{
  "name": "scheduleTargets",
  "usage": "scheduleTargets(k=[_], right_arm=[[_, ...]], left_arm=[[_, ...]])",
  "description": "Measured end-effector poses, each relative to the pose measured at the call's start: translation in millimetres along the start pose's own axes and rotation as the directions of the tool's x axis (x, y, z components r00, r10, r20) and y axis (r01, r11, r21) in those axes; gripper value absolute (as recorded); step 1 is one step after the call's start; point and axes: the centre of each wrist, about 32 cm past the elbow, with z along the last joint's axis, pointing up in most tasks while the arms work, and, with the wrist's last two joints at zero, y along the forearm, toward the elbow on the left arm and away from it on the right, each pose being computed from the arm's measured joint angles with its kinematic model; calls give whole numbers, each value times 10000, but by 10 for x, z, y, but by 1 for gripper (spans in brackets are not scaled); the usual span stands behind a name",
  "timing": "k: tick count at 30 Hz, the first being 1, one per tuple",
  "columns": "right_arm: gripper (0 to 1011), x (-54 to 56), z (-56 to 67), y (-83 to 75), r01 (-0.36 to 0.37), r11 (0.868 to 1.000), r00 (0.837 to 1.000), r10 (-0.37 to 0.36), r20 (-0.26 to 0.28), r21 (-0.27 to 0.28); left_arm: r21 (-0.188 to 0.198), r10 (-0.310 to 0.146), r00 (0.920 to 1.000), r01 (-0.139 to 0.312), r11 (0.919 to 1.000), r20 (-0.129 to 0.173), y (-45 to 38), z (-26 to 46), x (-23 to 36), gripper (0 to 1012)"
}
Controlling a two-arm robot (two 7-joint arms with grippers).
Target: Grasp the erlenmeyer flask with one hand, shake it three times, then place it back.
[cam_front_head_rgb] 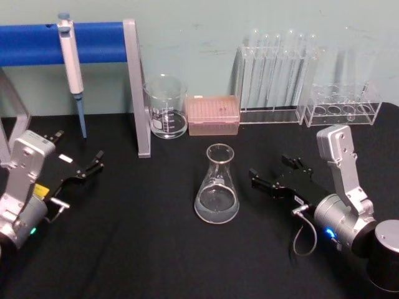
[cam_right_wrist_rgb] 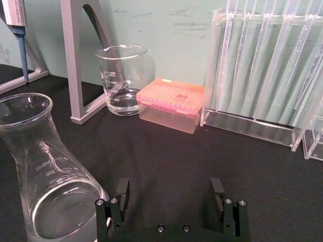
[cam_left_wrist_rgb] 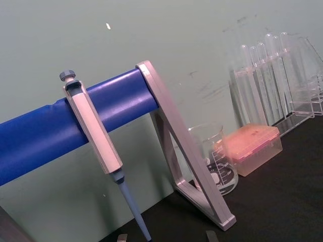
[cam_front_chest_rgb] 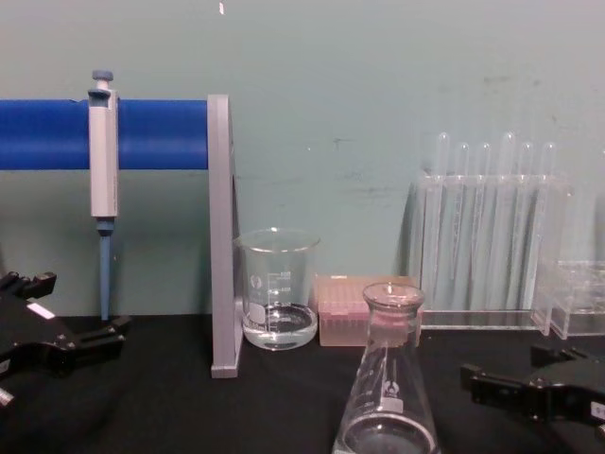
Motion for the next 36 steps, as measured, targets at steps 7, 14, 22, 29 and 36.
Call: scheduleTargets(k=[7, 14, 22, 29, 36], right_arm=[[1002, 0, 0, 0, -1, 10000, 10000, 1, -8, 2], [1002, 0, 0, 0, -1, 10000, 10000, 1, -9, 2], [1003, 0, 0, 0, -1, 10000, 10000, 1, -8, 2], [1003, 0, 0, 0, 0, 10000, 10000, 0, -7, 1], [1002, 0, 0, 0, -1, 10000, 10000, 1, -7, 2]], left_arm=[[0, 1, 10000, -1, 10000, 0, 0, 0, 0, 1001], [-1, 1, 10000, -1, 10000, 0, 0, 0, 0, 1001], [0, 0, 10000, 0, 10000, 1, 0, 0, 0, 1001], [0, 0, 10000, 0, 10000, 0, 0, 0, 0, 1001], [0, 0, 10000, 0, 10000, 0, 0, 0, 0, 1001]])
